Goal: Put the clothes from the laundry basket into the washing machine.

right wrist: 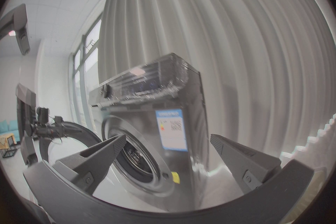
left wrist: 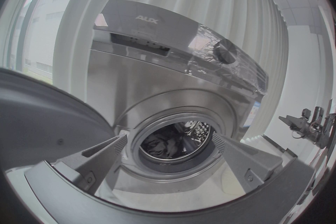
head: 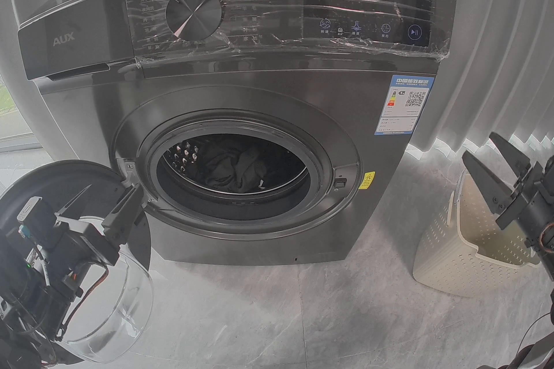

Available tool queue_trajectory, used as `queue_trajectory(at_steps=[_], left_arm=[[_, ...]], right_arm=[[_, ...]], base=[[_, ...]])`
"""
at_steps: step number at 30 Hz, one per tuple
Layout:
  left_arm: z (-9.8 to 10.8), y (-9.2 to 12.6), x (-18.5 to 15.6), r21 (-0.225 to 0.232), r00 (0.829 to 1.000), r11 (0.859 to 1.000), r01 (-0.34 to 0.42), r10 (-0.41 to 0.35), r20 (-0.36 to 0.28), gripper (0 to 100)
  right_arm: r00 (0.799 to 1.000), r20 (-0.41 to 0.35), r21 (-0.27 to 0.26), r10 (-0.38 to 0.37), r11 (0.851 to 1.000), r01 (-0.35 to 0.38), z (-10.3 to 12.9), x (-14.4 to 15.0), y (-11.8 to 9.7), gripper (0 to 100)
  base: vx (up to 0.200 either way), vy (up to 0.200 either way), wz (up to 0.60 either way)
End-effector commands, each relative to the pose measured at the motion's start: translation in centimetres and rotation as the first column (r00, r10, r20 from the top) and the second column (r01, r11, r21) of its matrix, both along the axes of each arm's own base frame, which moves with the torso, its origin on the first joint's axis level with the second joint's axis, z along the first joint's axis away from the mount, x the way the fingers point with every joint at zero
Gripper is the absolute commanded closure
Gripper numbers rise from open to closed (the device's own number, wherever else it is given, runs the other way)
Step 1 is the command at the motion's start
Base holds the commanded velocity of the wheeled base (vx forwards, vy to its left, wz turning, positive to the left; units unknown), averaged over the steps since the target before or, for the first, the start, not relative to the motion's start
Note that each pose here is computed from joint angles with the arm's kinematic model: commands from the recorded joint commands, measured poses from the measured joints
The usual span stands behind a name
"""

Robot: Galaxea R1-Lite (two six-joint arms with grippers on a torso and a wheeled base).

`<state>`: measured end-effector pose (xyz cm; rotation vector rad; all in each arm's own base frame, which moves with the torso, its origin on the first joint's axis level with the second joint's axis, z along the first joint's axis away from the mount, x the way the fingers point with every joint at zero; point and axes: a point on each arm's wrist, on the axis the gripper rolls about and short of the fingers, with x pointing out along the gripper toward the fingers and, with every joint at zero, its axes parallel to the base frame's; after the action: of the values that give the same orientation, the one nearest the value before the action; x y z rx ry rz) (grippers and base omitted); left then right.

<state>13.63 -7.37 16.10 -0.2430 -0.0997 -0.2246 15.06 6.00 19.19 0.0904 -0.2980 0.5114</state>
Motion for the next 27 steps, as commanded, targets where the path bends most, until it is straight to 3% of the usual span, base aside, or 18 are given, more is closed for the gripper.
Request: queue_trajectory(at_steps=[1, 3, 7, 9, 13, 20, 23, 27], left_arm=[[-1.1, 1.7, -0.8, 0.051, 0.996, 0.995, -0.084, 0.086, -0.029, 0], [-1.0, 1.8, -0.9, 0.057, 0.995, 0.994, -0.093, 0.094, -0.025, 0], [-0.1, 2.6, -2.5, 0.024, 0.994, 0.994, -0.110, 0.110, 0.023, 0], [0.0, 3.1, -3.5, 0.033, 0.994, 0.993, -0.110, 0.109, 0.028, 0], [-0.1, 4.2, -5.6, 0.100, 0.993, 0.988, -0.113, 0.110, 0.036, 0], [-0.2, 5.8, -7.8, 0.092, 0.982, 0.979, -0.184, 0.178, 0.062, 0], [-0.7, 6.2, -8.6, 0.099, 0.980, 0.975, -0.198, 0.194, 0.050, 0], [-2.2, 7.1, -10.3, 0.144, 0.973, 0.963, -0.227, 0.230, -0.006, 0]], right_arm=[[0.991, -0.021, -0.062, -0.130, 0.990, 0.129, -0.9, -2.8, -2.7, 0], [0.987, -0.015, -0.074, -0.161, 0.984, 0.160, -0.8, -3.8, -3.3, 0], [0.974, 0.036, -0.061, -0.222, 0.973, 0.224, -0.5, -6.2, -4.5, 0], [0.973, 0.057, -0.056, -0.223, 0.973, 0.226, -0.9, -7.8, -4.7, 0], [0.971, 0.065, -0.055, -0.232, 0.970, 0.236, -1.4, -10.0, -5.0, 0], [0.969, 0.090, -0.073, -0.229, 0.969, 0.235, -2.8, -12.5, -5.3, 0], [0.969, 0.095, -0.075, -0.228, 0.969, 0.236, -3.3, -13.5, -5.4, 0], [0.965, 0.095, -0.084, -0.243, 0.964, 0.251, -5.0, -15.5, -5.6, 0]], base=[[0.000, 0.000, 0.00], [0.000, 0.000, 0.00], [0.000, 0.000, 0.00], [0.000, 0.000, 0.00], [0.000, 0.000, 0.00], [0.000, 0.000, 0.00], [0.000, 0.000, 0.00], [0.000, 0.000, 0.00]])
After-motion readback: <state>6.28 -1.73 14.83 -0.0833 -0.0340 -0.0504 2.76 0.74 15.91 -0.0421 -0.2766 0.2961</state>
